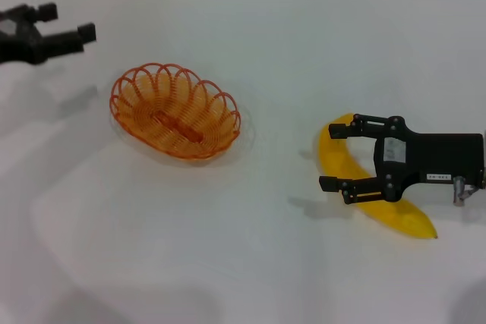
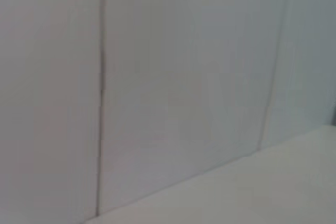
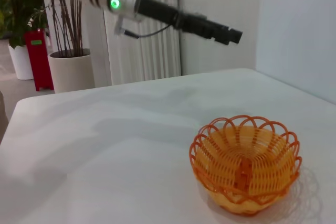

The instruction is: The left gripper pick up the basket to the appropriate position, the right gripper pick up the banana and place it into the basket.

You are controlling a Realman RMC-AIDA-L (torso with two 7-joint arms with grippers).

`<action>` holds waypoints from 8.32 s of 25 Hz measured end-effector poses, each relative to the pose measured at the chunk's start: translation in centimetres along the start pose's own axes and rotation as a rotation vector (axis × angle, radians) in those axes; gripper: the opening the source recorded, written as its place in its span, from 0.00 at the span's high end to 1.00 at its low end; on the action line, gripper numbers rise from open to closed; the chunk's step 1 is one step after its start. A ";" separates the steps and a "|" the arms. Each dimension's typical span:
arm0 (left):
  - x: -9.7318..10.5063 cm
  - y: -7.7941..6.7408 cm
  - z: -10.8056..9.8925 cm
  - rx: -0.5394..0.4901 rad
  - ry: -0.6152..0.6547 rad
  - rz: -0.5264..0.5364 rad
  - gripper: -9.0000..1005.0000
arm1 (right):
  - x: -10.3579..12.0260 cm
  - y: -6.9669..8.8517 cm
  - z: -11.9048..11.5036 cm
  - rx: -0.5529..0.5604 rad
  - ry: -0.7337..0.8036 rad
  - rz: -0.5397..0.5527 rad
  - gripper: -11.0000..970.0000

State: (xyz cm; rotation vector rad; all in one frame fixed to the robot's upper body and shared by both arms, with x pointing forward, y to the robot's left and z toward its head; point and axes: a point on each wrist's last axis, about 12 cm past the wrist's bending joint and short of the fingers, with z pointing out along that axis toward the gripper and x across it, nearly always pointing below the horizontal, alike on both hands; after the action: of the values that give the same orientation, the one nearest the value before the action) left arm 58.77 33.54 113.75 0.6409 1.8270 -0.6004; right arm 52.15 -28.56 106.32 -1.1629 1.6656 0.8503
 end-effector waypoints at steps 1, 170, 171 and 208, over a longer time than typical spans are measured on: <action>-0.8 0.4 0.0 -0.003 0.022 -0.032 0.11 | 0.0 0.0 0.0 0.000 0.000 0.000 0.08; 6.7 -3.0 5.4 -0.066 0.100 -0.312 0.84 | -0.1 0.3 0.7 -0.049 0.011 0.021 0.08; 6.8 -3.0 5.4 -0.066 0.099 -0.318 0.84 | 0.0 0.3 0.7 -0.048 0.011 0.021 0.08; 8.0 -3.2 5.6 -0.082 0.104 -0.312 0.44 | 0.0 0.4 0.9 -0.057 0.020 0.017 0.08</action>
State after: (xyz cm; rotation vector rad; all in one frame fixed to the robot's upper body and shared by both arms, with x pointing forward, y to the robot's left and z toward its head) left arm 57.99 28.64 104.75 0.3387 2.0568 -0.7036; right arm 52.01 -27.66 106.01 -1.2006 1.6796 0.9045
